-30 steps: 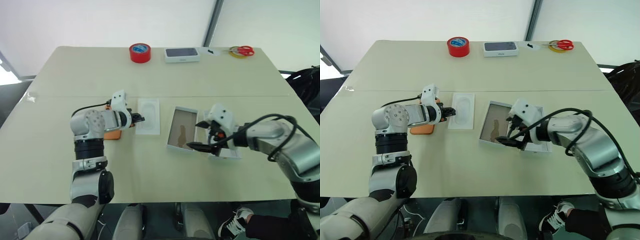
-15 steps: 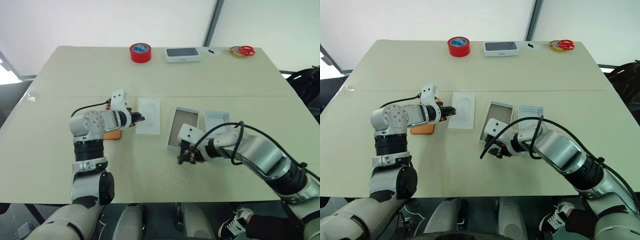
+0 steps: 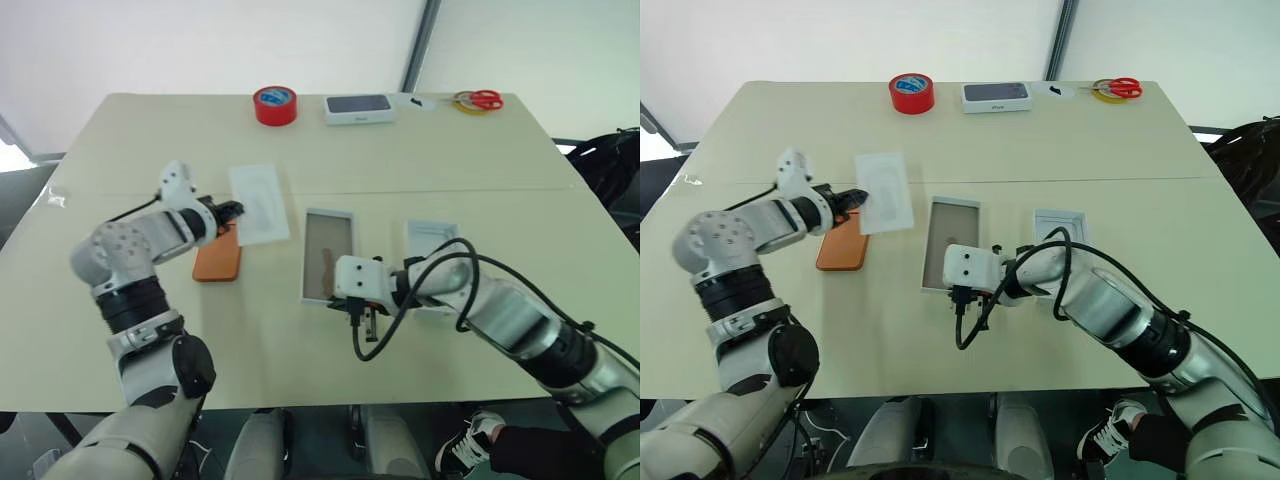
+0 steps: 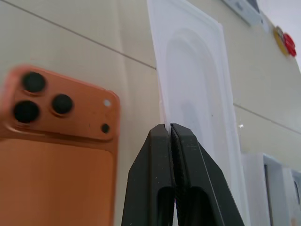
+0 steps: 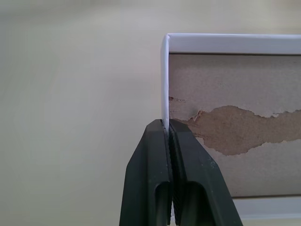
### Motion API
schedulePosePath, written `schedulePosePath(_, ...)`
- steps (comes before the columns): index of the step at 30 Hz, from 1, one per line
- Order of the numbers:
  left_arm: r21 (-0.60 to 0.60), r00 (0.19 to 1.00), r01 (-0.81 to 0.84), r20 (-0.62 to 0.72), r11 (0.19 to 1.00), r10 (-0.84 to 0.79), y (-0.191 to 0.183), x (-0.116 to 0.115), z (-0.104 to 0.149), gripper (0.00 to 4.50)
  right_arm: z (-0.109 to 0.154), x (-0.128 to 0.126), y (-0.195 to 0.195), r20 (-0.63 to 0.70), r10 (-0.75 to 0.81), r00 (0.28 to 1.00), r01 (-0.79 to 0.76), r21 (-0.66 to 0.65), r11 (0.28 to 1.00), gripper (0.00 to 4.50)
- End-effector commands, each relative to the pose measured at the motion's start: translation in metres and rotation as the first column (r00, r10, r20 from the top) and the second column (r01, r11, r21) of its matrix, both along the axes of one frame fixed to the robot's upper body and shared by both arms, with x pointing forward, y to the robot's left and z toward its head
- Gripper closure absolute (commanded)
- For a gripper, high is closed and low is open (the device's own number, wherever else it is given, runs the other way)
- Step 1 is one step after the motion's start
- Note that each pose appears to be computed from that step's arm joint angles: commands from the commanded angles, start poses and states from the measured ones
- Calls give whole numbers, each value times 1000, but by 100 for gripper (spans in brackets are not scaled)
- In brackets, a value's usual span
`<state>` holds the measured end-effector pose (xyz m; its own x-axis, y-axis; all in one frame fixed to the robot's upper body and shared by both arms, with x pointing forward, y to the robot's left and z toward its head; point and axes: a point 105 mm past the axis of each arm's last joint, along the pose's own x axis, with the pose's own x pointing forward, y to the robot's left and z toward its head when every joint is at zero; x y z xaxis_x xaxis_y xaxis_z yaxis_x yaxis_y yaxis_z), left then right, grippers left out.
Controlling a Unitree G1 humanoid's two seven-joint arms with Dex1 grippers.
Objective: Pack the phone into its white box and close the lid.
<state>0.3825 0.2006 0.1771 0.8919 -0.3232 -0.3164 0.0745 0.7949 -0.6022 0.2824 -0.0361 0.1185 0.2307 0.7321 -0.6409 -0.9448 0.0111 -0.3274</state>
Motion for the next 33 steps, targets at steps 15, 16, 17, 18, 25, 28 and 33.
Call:
schedulePosePath(15, 24, 991, 124, 37, 992, -125, -48, -30, 4, 450, 41, 22, -7, 72, 13, 997, -23, 140, 990, 77)
schedulePosePath(16, 20, 990, 134, 27, 991, -135, -53, -32, -1, 450, 42, 24, -15, 76, -11, 997, 1, 139, 990, 77)
schedulePosePath(17, 15, 989, 143, 18, 990, -144, -57, -33, -5, 450, 43, 27, -22, 82, -38, 996, 26, 138, 990, 77)
schedulePosePath(18, 21, 988, 157, 4, 987, -157, -63, -35, -10, 450, 45, 31, -29, 93, -73, 993, 59, 142, 988, 77)
schedulePosePath(25, 88, 974, 220, -72, 972, -214, -90, -44, -33, 450, 50, 43, -48, 111, -170, 979, 151, 164, 975, 77)
schedulePosePath(28, 108, 969, 237, -94, 965, -227, -95, -47, -40, 450, 50, 45, -48, 114, -183, 976, 163, 168, 972, 77)
schedulePosePath(33, 115, 965, 253, -101, 961, -242, -99, -50, -43, 450, 47, 48, -46, 112, -195, 974, 174, 178, 969, 77)
